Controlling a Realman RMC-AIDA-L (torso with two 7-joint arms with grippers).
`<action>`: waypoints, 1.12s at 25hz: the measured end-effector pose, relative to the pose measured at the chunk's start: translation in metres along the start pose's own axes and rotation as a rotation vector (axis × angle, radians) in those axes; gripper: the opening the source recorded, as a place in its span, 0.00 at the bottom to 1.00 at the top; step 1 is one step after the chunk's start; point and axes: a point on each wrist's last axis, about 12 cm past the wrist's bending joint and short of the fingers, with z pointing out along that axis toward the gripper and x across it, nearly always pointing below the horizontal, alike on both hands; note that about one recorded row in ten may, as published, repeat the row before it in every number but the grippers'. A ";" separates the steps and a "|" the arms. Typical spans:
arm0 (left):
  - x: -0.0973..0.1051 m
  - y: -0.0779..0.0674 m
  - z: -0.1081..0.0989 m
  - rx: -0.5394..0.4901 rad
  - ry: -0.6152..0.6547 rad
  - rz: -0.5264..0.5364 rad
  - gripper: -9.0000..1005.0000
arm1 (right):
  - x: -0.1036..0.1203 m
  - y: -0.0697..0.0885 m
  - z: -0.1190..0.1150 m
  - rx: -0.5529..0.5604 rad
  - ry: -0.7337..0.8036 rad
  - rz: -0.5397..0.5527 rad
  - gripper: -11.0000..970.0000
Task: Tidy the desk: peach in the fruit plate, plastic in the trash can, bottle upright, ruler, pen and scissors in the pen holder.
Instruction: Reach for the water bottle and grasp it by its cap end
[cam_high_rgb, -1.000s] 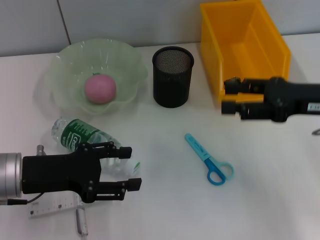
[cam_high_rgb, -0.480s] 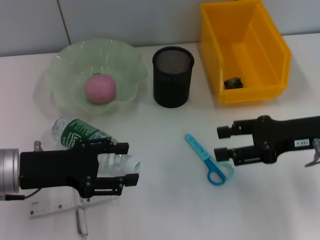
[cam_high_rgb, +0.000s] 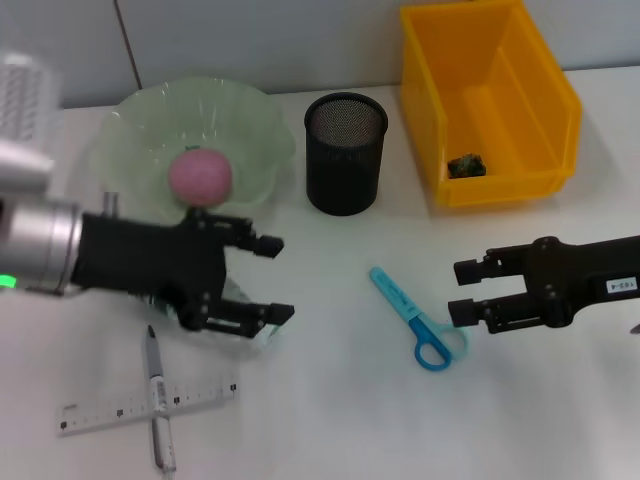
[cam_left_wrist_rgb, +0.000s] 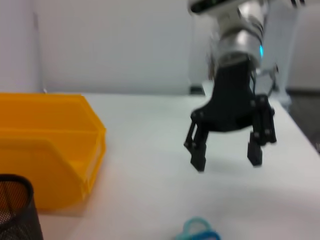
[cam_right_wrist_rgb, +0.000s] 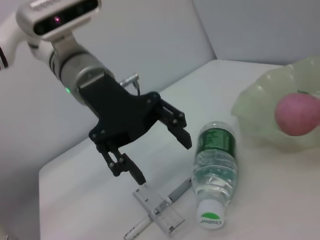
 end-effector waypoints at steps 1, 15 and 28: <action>-0.009 0.005 0.001 0.010 0.041 0.032 0.75 | -0.001 -0.001 -0.002 0.003 0.002 0.007 0.76; -0.092 0.021 0.049 0.210 0.541 0.429 0.73 | -0.021 -0.009 -0.015 0.016 0.057 0.075 0.76; -0.091 0.005 0.067 0.262 0.712 0.623 0.72 | -0.037 -0.014 -0.015 -0.010 0.144 0.115 0.76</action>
